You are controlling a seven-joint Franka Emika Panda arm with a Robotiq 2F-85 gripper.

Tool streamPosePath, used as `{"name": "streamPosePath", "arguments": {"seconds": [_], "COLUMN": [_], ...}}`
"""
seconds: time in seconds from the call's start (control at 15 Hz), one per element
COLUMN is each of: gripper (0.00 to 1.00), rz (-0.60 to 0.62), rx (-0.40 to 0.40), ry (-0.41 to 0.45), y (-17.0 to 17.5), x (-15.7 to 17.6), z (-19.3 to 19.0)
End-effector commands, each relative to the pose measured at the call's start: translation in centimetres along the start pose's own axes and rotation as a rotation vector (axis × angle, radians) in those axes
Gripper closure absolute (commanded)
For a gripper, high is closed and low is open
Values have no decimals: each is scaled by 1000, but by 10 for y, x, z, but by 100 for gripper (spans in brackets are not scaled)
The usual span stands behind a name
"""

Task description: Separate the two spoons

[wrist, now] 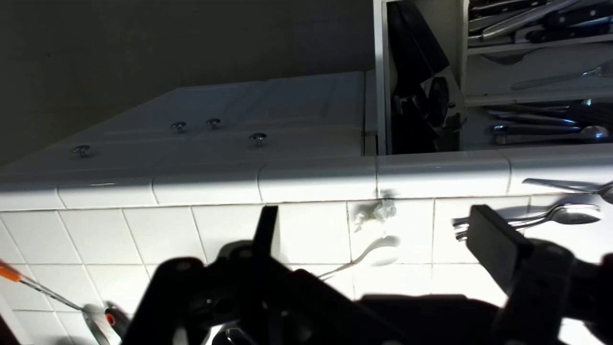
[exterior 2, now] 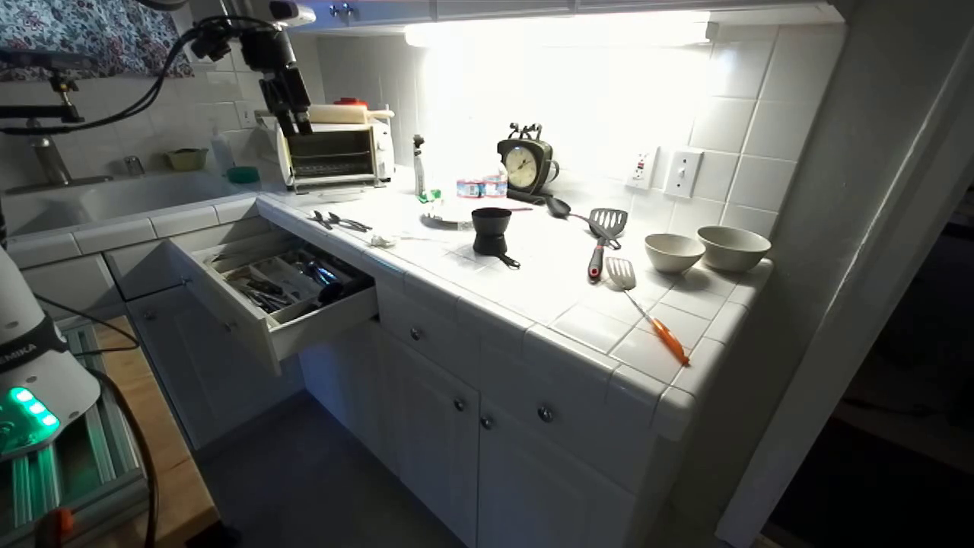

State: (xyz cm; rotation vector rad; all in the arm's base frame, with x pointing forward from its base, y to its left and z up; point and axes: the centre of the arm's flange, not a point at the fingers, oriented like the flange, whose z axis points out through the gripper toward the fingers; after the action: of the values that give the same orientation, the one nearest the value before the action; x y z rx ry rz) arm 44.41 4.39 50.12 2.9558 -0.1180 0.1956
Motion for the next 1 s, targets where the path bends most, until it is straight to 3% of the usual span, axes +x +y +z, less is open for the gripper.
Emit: {"name": "streamPosePath", "arguments": {"seconds": [0.0,0.13,0.33,0.6,0.93], "gripper": [0,0,0,0,0], "rz": [0,91,230,281,287], "rx": [0,-26,12,92,199], "ry": [0,-6,-71,-147,-132], "y": [0,-14,-45,-72,-91], "x": [0,10,26,38,57], "z": [0,13,43,77,104]}}
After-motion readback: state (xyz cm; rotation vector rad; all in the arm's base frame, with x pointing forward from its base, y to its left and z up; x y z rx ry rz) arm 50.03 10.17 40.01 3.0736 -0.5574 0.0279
